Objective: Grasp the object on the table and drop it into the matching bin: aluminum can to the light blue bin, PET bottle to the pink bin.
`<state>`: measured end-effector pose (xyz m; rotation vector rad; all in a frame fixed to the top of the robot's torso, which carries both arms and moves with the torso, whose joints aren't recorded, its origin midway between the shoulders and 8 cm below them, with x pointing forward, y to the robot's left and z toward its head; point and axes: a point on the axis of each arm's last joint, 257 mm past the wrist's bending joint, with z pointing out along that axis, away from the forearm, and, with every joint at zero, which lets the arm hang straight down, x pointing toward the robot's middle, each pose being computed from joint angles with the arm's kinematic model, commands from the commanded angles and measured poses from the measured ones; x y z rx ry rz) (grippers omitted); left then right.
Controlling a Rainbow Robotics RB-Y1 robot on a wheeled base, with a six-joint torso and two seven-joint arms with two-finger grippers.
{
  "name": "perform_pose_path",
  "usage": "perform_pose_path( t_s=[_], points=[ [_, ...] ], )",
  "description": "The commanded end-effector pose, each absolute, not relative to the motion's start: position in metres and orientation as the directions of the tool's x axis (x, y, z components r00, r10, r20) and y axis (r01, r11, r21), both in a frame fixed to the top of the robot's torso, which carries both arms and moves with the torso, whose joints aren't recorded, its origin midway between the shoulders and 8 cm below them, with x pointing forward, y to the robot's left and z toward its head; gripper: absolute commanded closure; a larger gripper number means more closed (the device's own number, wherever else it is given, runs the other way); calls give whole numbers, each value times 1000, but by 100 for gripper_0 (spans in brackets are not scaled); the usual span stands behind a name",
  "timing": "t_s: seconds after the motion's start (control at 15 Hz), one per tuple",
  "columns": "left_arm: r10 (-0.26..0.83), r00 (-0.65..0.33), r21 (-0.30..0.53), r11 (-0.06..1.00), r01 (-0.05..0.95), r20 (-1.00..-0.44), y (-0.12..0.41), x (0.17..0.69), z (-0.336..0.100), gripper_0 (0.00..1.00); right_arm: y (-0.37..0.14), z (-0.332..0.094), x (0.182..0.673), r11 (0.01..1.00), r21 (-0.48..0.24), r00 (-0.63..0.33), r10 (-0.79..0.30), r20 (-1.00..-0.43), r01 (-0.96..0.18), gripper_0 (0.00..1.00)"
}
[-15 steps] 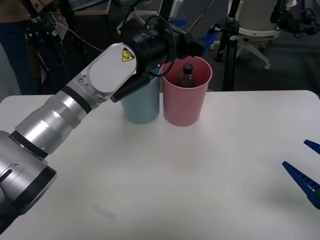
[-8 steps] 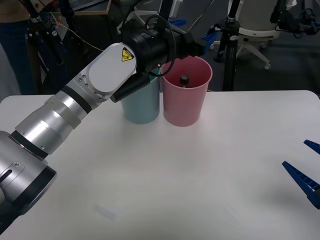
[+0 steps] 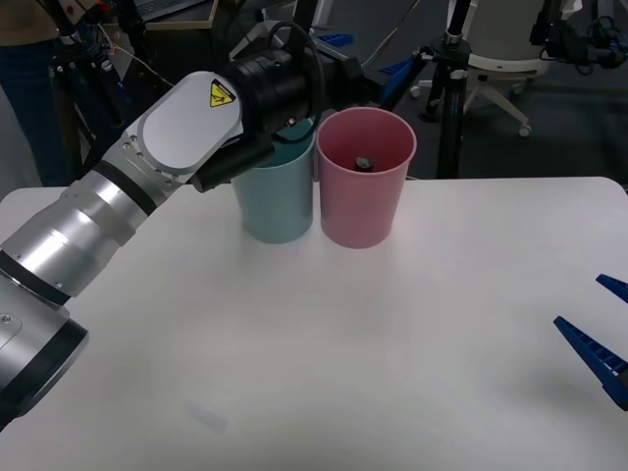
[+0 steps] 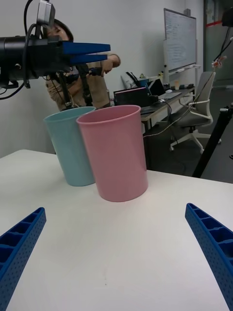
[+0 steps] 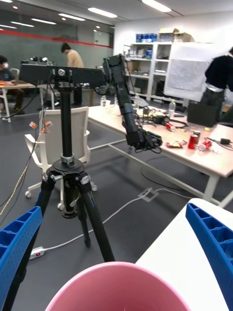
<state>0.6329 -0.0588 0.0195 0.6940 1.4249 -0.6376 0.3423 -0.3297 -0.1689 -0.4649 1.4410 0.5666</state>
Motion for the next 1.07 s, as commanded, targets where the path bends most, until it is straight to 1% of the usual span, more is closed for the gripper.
perform_pose_path(
  t_s=[0.07, 0.27, 0.4, 0.53, 0.67, 1.07],
  points=[
    [31, 49, 58, 613, 788, -998, -44, 622, 23, 0, -330, -169, 342, 785, 39, 41, 82, -996, -618, 0],
    [23, 50, 54, 583, 811, -998, -30, 600, 25, 0, -330, -169, 342, 785, 39, 41, 82, -996, -618, 0],
    [11, 19, 22, 551, 834, -1000, -22, 584, 23, 0, -330, -169, 342, 785, 39, 41, 82, -996, -618, 0],
    [21, 43, 48, 528, 848, -999, -10, 570, 25, 0, -330, -169, 342, 785, 39, 41, 82, -996, -618, 0],
    [22, 46, 51, 519, 853, -999, 4, 560, 25, 0, -330, -169, 342, 785, 39, 41, 82, -996, -618, 0],
    [21, 7, 17, 491, 871, -1000, 43, 512, 17, 0, -330, -169, 342, 785, 39, 41, 82, -996, -618, 0]
  ],
)
